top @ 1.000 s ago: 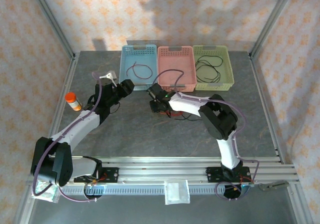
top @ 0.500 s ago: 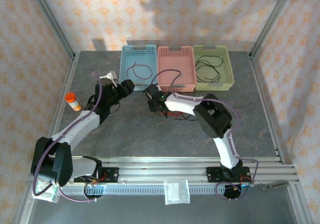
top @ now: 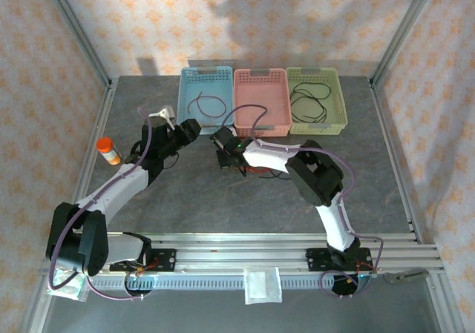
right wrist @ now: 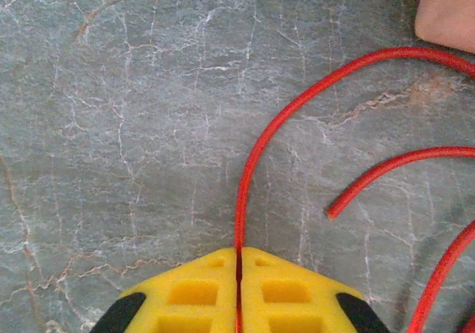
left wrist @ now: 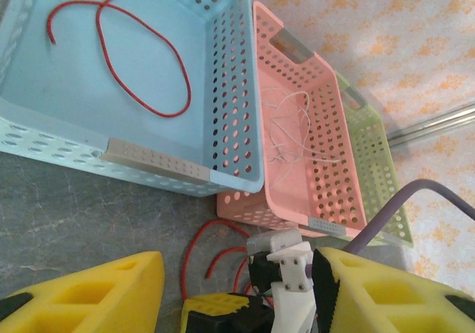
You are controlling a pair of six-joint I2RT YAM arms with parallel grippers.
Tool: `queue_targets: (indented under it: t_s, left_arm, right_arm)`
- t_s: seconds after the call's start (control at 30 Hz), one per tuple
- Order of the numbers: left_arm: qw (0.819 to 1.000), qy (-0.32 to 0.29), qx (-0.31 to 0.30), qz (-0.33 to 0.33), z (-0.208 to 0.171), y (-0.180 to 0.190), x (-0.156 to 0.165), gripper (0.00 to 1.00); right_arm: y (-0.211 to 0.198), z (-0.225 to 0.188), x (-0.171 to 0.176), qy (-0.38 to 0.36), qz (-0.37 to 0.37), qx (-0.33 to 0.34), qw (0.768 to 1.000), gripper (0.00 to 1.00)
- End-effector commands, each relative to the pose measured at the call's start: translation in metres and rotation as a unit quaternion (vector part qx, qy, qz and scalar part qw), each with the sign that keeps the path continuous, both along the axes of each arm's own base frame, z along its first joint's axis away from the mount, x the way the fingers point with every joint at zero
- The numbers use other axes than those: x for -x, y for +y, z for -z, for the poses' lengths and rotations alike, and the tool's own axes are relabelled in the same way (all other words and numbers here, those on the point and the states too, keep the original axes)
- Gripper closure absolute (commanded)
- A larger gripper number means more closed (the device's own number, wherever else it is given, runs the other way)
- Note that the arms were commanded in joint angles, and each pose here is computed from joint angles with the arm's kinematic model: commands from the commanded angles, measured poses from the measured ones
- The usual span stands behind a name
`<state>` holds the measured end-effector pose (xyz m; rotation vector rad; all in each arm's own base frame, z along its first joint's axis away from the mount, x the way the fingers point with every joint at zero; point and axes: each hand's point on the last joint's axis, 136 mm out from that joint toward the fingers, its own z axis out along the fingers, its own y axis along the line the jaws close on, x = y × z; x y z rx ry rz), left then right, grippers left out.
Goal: Untangle the cables
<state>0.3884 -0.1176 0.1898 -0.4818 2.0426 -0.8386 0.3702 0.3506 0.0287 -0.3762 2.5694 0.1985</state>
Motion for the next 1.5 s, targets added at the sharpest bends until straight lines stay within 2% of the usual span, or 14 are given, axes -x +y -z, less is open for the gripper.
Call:
queue_targets:
  t_s: [0.0,0.2,0.37,0.63,0.77,0.9,1.3,1.47]
  left_arm:
    - [0.999,-0.022,0.008,0.022,-0.010,-0.008,-0.005,0.43]
    - [0.997,-0.036,-0.001,0.062,-0.009,-0.027,-0.003,0.43]
    - [0.988,-0.066,0.013,0.138,-0.011,-0.066,0.004,0.42]
    - [0.959,-0.091,0.055,0.264,-0.013,-0.141,0.025,0.41]
    - [0.947,-0.092,0.065,0.300,-0.012,-0.165,0.033,0.41]
    - [0.942,-0.094,0.061,0.317,-0.013,-0.181,0.034,0.41]
    - [0.937,-0.121,0.047,0.325,-0.026,-0.219,0.020,0.41]
    - [0.945,-0.112,0.024,0.305,-0.015,-0.225,0.011,0.43]
  right_arm:
    - [-0.004,-0.030,0.001,-0.010,0.016,-0.027,0.999,0.95]
    - [-0.016,-0.078,0.011,-0.013,0.038,-0.109,0.993,1.00]
    - [-0.040,-0.117,0.012,-0.006,0.078,-0.201,0.976,1.00]
    - [-0.081,-0.165,-0.004,-0.003,0.153,-0.335,0.930,1.00]
    - [-0.101,-0.181,-0.012,-0.007,0.195,-0.372,0.907,1.00]
    - [-0.118,-0.189,-0.019,0.003,0.225,-0.405,0.886,1.00]
    - [-0.129,-0.195,-0.018,0.044,0.263,-0.473,0.840,1.00]
    - [-0.131,-0.200,-0.017,0.047,0.266,-0.493,0.827,1.00]
